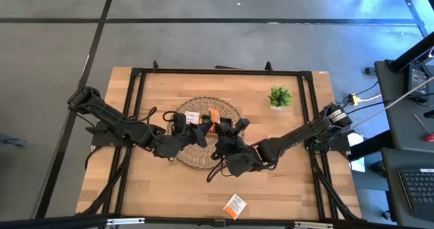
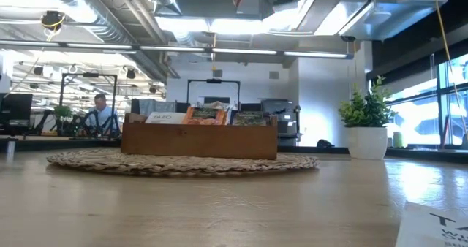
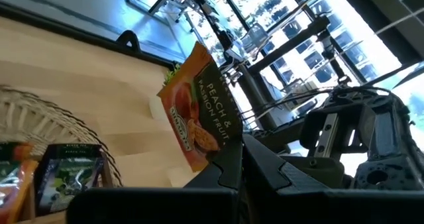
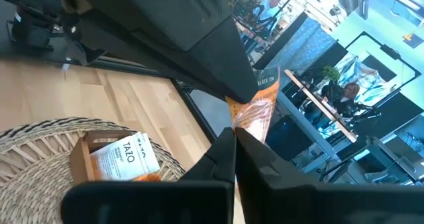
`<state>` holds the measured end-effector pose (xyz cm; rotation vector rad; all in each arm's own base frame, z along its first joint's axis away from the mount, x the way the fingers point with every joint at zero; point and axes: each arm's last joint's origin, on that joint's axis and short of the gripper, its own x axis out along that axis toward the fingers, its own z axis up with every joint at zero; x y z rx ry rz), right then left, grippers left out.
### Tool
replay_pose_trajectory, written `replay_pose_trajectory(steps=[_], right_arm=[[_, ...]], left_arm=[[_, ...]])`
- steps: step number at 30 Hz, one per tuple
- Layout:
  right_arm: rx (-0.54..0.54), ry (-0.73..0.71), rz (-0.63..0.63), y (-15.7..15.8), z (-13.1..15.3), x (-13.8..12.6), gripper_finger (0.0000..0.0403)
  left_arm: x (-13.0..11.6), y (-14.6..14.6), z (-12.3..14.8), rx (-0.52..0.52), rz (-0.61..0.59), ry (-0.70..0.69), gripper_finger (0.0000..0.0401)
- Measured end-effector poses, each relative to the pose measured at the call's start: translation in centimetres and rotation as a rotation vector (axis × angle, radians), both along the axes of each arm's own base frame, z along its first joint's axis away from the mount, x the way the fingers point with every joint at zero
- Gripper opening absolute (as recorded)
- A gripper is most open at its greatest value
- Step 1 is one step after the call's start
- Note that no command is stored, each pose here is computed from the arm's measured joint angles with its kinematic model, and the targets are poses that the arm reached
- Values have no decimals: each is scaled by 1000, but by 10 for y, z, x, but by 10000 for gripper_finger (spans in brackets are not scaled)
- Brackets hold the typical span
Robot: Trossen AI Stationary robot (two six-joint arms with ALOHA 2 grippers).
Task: Pick & Place Tea
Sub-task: Put the orange tea bag into the middle section of the wooden organizer
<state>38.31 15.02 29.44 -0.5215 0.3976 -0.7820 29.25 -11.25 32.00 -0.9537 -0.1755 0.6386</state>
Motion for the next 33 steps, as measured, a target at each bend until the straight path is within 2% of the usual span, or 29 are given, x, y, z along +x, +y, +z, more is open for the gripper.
replay_pose_trajectory(steps=[4,8,15,22,27,33], right_arm=[[2,-2,0,0,0,0,5],[14,-13,9,1,2,-1,4],[75,-75,47,-2,22,-9,2],[101,-97,81,-4,34,-16,2],[85,-88,51,-7,33,-17,1],[80,-80,52,-6,33,-17,1]], left_arm=[[0,0,0,60,-9,42,2],[-5,-1,4,69,-18,46,2],[-17,-7,15,123,-85,63,2],[-23,-13,21,75,-209,31,2],[-25,-13,22,118,-168,48,2],[-25,-11,22,110,-120,38,10]])
